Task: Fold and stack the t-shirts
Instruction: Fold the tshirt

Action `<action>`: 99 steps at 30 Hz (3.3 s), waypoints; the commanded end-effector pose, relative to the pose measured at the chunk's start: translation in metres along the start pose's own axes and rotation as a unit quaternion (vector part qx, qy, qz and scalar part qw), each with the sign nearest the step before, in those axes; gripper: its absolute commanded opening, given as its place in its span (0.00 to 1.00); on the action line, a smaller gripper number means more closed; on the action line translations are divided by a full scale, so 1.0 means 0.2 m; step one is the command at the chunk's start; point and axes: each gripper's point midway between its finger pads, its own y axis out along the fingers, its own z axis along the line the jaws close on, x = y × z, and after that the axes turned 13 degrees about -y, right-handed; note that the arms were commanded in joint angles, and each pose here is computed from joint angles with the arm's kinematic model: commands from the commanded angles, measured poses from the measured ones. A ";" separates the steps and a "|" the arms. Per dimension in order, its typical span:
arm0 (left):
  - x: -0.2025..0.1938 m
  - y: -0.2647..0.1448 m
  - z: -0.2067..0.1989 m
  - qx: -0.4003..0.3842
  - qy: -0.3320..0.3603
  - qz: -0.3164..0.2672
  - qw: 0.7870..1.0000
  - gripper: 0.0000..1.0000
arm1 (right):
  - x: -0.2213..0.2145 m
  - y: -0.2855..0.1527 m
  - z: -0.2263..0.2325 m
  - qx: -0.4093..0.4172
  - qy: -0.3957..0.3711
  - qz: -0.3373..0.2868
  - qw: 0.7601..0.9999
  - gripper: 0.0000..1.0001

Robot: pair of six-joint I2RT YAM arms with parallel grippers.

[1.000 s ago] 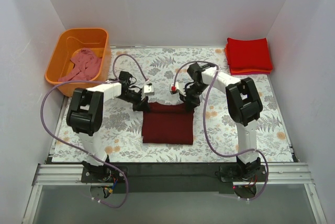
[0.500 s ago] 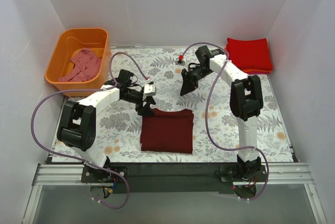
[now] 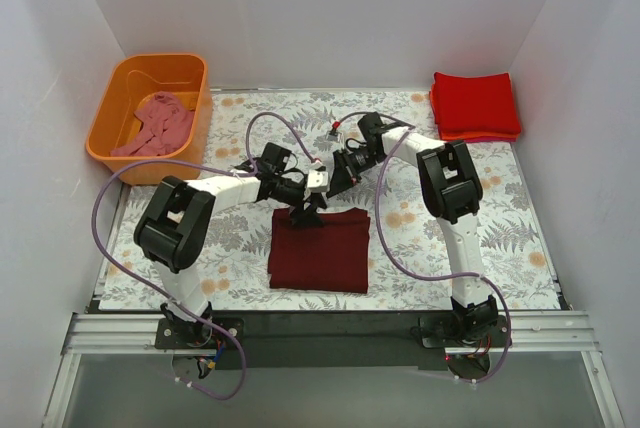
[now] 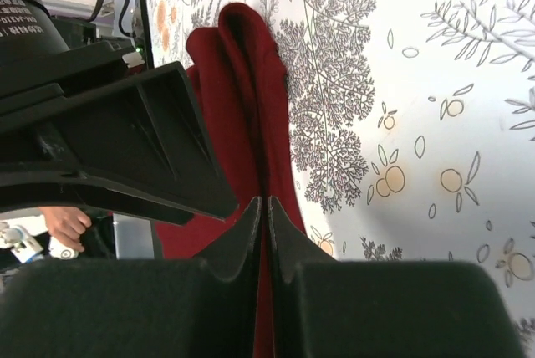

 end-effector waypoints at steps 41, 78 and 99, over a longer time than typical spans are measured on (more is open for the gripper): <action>0.13 -0.12 -0.08 0.136 0.222 -0.046 0.964 0.00 | -0.51 0.31 0.06 0.086 0.080 0.045 0.992 0.06; 0.13 -0.20 0.01 0.191 0.296 -0.078 0.933 0.00 | -0.57 0.30 0.07 0.086 0.076 0.055 0.992 0.06; 0.28 -0.58 -0.04 0.127 -0.074 -0.051 0.988 0.35 | -0.02 -0.29 -0.07 -0.148 -0.141 0.093 0.974 0.44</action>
